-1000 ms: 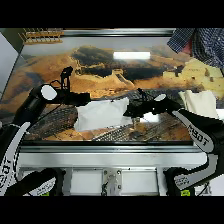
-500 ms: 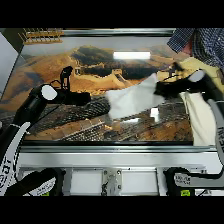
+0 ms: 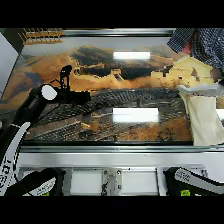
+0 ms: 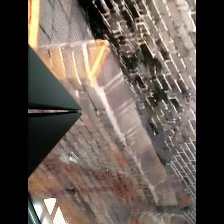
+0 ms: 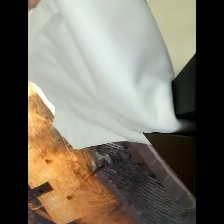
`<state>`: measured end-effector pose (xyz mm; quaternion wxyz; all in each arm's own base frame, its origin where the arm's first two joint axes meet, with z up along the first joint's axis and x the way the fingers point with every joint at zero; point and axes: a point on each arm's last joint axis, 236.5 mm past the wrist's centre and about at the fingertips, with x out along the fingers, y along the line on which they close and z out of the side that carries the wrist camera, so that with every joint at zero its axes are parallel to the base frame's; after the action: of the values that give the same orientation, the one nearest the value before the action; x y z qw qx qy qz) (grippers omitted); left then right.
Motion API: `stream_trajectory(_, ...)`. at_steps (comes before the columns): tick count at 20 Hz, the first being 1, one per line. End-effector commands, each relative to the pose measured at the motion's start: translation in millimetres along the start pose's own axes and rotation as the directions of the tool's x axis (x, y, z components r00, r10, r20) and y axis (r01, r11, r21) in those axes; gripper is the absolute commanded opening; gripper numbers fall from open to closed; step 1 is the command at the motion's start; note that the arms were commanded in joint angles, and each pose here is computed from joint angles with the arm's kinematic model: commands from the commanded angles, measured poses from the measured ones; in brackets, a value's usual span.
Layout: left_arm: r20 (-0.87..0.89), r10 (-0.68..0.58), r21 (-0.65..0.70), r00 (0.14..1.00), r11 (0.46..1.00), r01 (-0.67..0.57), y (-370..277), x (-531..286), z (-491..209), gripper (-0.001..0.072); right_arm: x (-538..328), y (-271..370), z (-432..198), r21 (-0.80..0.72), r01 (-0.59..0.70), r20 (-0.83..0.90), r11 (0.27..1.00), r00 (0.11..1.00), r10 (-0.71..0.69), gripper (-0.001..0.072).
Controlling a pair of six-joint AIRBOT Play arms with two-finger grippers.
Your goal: Fold the clothes and pants, and hang the long-sleeved shirts on hangers.
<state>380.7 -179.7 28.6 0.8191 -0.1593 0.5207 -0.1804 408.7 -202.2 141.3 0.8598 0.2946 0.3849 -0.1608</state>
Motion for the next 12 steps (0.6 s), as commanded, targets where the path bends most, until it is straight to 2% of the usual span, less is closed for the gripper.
stream_trajectory(1, 0.005, 0.001, 0.002, 1.0, 1.0, -0.001, 0, 0, 1, 0.0009, -27, -12, 25, 0.032, 0.01, 0.111, 0.999, 0.994, -0.014, 0.0009)
stream_trajectory(4, 0.005, 0.001, 0.002, 1.0, 1.0, -0.001, 0, 0, 1, 0.0008, -51, -4, 35, 0.012, 0.011, 0.181, 1.0, 0.983, -0.013, 0.0008)
stream_trajectory(7, 0.005, 0.001, 0.003, 1.0, 1.0, -0.001, 0, 0, 1, 0.0009, -75, -23, 30, 0.042, 0.125, 0.195, 0.991, 0.972, -0.131, 0.0008)
stream_trajectory(12, 0.004, 0.002, 0.004, 1.0, 1.0, -0.002, 0, 0, 1, 0.0009, -78, -69, -21, 0.009, 0.312, 0.02, 0.95, 0.95, -0.312, 0.0008)
